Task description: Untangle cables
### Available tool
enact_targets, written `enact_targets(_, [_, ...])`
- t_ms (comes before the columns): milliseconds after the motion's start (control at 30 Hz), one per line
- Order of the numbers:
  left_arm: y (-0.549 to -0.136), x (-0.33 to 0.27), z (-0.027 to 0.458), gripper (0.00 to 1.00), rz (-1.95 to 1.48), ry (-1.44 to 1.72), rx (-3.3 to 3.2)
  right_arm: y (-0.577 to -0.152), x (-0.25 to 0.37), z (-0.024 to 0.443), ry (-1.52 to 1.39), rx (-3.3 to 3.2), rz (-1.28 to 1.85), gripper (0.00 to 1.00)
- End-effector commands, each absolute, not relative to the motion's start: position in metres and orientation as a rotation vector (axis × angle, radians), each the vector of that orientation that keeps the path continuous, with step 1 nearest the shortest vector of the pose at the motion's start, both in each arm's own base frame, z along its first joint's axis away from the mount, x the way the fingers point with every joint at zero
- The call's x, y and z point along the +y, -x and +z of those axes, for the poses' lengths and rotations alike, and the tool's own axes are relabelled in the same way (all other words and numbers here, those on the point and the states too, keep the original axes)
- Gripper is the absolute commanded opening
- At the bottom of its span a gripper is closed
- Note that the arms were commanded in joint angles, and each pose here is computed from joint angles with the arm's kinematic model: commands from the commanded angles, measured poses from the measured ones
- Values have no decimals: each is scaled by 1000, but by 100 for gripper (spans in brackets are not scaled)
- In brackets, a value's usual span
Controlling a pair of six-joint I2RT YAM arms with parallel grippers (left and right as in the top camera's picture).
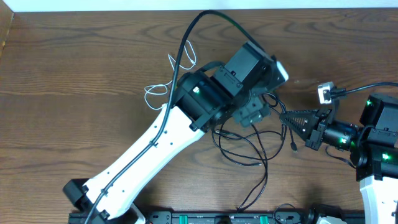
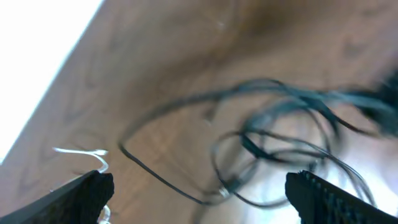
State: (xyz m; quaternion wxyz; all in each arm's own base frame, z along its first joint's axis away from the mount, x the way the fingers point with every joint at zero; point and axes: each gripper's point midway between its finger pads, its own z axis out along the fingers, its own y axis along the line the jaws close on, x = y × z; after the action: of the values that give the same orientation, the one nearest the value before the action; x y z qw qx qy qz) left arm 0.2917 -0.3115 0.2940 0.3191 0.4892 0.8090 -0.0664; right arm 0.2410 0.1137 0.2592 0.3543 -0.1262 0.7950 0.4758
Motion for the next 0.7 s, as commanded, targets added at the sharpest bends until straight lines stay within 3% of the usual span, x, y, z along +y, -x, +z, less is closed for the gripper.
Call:
enact_targets(0, [-316, -314, 290, 97, -60, -1233, 2108, -234, 121, 266, 355, 2027, 1305, 4])
enact_targets(433, [-330, -334, 254, 95, -20, -1381, 2077, -231, 123, 269, 368, 2011, 1332, 3])
enact_targets(467, [-332, -335, 255, 89, -23, -1376, 2070, -231, 123, 269, 368, 2011, 1332, 3])
enact_targets(500, [-334, -338, 257, 71, -25, -1369, 2057, -231, 123, 269, 370, 2010, 1329, 3])
enact_targets(533, [-335, -339, 259, 44, -21, -1376, 2041, -232, 122, 268, 369, 2012, 1325, 4])
enact_targets(600, [-342, -336, 263, 10, 23, -1356, 2023, -234, 120, 265, 355, 2029, 1298, 3])
enact_targets(667, [-348, -330, 266, 8, 88, -1325, 2022, -239, 117, 260, 331, 2056, 1251, 4])
